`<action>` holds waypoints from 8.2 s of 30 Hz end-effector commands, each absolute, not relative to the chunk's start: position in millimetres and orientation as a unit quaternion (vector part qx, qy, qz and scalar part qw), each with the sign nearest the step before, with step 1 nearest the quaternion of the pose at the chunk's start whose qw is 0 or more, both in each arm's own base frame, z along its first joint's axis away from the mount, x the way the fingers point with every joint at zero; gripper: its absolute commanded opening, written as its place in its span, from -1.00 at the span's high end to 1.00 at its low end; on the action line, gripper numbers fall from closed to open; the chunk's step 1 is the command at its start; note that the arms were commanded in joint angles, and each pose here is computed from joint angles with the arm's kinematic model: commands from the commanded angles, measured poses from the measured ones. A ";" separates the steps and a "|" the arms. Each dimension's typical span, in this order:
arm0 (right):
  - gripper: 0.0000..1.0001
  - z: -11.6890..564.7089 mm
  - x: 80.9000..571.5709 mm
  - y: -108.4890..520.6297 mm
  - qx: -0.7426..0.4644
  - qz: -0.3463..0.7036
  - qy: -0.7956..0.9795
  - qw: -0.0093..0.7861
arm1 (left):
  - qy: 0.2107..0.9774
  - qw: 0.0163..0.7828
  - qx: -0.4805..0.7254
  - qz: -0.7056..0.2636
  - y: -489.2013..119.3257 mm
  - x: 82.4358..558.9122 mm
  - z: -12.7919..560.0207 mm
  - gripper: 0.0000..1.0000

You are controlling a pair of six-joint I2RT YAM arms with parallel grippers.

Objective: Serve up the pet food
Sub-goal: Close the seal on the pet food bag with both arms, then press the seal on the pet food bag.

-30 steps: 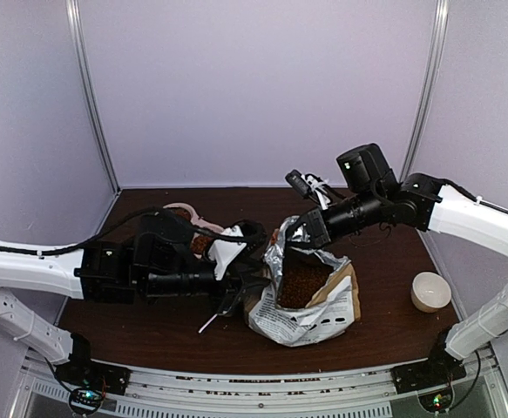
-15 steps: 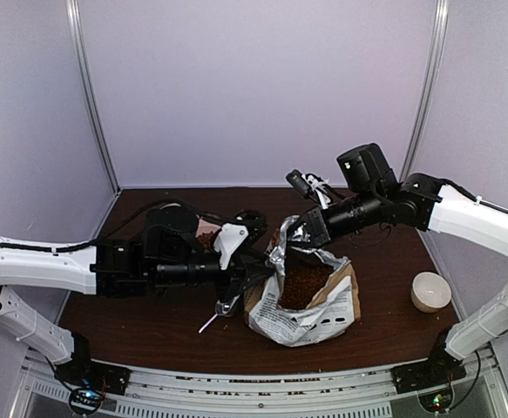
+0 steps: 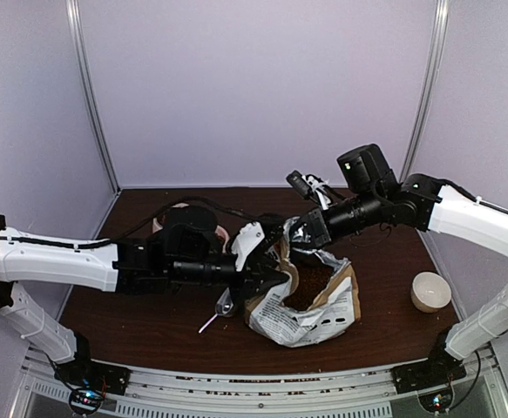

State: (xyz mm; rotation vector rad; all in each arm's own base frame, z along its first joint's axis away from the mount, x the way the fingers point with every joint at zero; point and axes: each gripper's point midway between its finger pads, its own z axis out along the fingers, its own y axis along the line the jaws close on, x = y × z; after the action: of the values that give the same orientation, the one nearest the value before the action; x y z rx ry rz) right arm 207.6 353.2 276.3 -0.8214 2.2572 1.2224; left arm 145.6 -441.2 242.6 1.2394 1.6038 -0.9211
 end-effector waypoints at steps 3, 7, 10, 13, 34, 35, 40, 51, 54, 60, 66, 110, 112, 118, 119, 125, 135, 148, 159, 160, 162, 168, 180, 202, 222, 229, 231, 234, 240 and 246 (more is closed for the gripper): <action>1.00 316.2 223.3 356.8 -0.286 0.458 0.785 0.303 | 0.604 0.467 0.478 -0.434 -459.4 138.4 281.4 1.00; 0.94 315.6 232.2 347.3 -0.272 0.435 0.794 0.326 | 0.620 0.485 0.444 -0.428 -448.1 147.1 283.7 1.00; 0.71 321.3 237.4 336.7 -0.259 0.423 0.795 0.348 | 0.646 0.494 0.411 -0.412 -438.9 158.5 277.7 1.00; 0.49 332.5 241.6 321.5 -0.242 0.414 0.790 0.381 | 0.666 0.500 0.386 -0.398 -432.1 167.7 273.1 1.00; -0.62 334.6 182.0 212.1 -0.208 0.389 0.756 0.483 | 0.710 0.512 0.326 -0.357 -412.5 188.4 270.0 1.00; -0.62 332.1 175.3 209.9 -0.213 0.396 0.750 0.484 | 0.711 0.513 0.325 -0.355 -411.4 188.9 269.8 1.00; -0.61 307.9 149.2 210.9 -0.244 0.431 0.739 0.456 | 0.716 0.517 0.312 -0.351 -406.2 191.5 272.2 1.00; -0.36 234.9 150.1 220.5 -0.244 0.425 0.779 0.392 | 0.722 0.519 0.295 -0.349 -400.7 194.4 276.5 1.00; -0.32 225.1 149.5 224.8 -0.244 0.430 0.782 0.380 | 0.724 0.519 0.292 -0.348 -399.8 195.1 277.7 1.00; -0.17 223.0 142.3 240.7 -0.252 0.460 0.770 0.364 | 0.724 0.520 0.288 -0.351 -399.6 195.3 282.1 1.00; 0.49 214.4 151.0 249.7 -0.238 0.458 0.772 0.371 | 0.719 0.525 0.285 -0.355 -395.5 193.9 288.7 1.00; 1.00 274.1 159.7 224.5 -0.168 0.465 0.749 0.441 | 0.650 0.492 0.441 -0.375 -363.2 171.1 319.2 -0.81; 1.00 272.7 158.6 226.9 -0.172 0.468 0.750 0.435 | 0.638 0.487 0.455 -0.386 -367.3 171.6 320.1 -0.83; 1.00 272.7 159.0 230.3 -0.174 0.471 0.752 0.428 | 0.615 0.442 0.507 -0.413 -392.2 162.5 314.7 -0.71; 1.00 273.4 159.2 230.3 -0.173 0.471 0.751 0.428 | 0.616 0.433 0.512 -0.413 -395.7 162.7 311.6 -0.64; 1.00 273.8 159.5 229.7 -0.171 0.471 0.753 0.428 | 0.609 0.417 0.523 -0.427 -408.9 161.7 308.0 -0.03; 0.15 283.8 164.0 209.1 -0.169 0.418 0.766 0.458 | 0.652 0.467 0.441 -0.403 -389.3 185.2 317.0 1.00; -0.76 307.1 164.4 200.4 -0.282 0.366 0.707 0.535 | 0.700 0.474 0.342 -0.411 -366.8 199.1 311.7 1.00; -0.80 305.6 190.6 240.5 -0.378 0.361 0.685 0.507 | 0.702 0.472 0.349 -0.404 -369.3 200.8 313.5 1.00; -0.81 304.8 190.6 244.2 -0.384 0.367 0.682 0.503 | 0.702 0.472 0.350 -0.403 -369.6 201.1 313.6 1.00; -0.78 307.7 190.8 250.1 -0.389 0.380 0.672 0.503 | 0.704 0.472 0.350 -0.399 -369.8 202.1 313.6 1.00; 0.81 311.5 201.1 250.2 -0.368 0.375 0.686 0.503 | 0.701 0.483 0.349 -0.393 -363.5 202.5 319.1 1.00; 1.00 369.3 180.9 183.5 -0.288 0.297 0.715 0.563 | 0.640 0.469 0.413 -0.448 -354.7 156.8 391.4 1.00; 0.12 323.0 182.6 189.4 -0.286 0.297 0.770 0.487 | 0.651 0.443 0.386 -0.480 -372.1 165.6 350.0 1.00; -0.54 337.0 157.3 310.7 -0.542 0.299 0.695 0.367 | 0.606 0.405 0.452 -0.515 -392.0 144.8 352.4 1.00; -0.53 303.1 145.7 325.1 -0.613 0.221 0.686 0.324 | 0.601 0.405 0.460 -0.512 -393.8 144.6 356.1 1.00; -0.46 296.5 145.2 321.7 -0.620 0.201 0.688 0.319 | 0.599 0.407 0.463 -0.511 -393.5 144.0 356.9 1.00; -0.05 293.0 147.9 318.0 -0.623 0.167 0.691 0.328 | 0.591 0.407 0.469 -0.515 -392.3 140.3 359.1 1.00; 1.00 308.2 159.1 312.0 -0.597 0.138 0.696 0.374 | 0.570 0.415 0.476 -0.526 -388.4 132.7 361.8 1.00; 1.00 329.6 149.6 310.7 -0.577 0.182 0.694 0.390 | 0.583 0.436 0.491 -0.479 -390.4 135.9 343.7 0.15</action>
State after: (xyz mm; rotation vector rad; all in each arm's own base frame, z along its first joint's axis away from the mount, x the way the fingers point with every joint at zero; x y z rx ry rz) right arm 143.6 320.7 291.1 -1.6097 1.8130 0.4443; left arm 134.4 -389.9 313.0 1.2383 1.6149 -1.2584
